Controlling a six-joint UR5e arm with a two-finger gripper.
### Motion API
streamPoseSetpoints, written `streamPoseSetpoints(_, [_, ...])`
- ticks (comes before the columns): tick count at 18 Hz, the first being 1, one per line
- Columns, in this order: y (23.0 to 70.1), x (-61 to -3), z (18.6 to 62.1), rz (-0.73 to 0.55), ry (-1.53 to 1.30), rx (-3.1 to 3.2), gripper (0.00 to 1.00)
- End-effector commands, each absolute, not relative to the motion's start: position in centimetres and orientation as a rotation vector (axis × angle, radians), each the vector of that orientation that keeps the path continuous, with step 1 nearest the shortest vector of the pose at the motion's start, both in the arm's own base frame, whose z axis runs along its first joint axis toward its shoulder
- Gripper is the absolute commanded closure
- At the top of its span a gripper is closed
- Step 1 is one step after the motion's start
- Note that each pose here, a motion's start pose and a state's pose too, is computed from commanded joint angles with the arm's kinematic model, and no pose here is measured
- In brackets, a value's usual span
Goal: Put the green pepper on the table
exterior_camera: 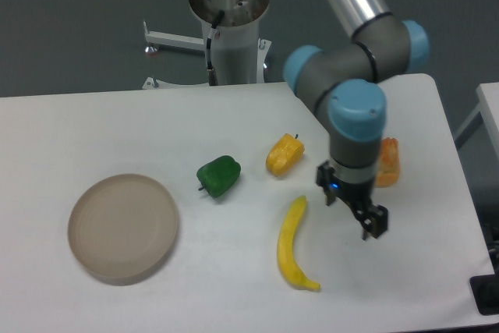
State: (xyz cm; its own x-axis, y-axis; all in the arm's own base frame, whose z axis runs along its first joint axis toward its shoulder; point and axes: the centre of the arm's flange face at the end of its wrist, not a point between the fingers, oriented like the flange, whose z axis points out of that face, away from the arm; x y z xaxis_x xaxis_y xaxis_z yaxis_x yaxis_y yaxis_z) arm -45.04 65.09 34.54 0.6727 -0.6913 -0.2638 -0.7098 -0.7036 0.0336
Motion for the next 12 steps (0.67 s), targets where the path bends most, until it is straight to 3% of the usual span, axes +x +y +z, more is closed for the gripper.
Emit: streamPoseSetpoints(12, [65.6, -45.7, 33.2, 0.391, 1.178, -2.814, 0.00])
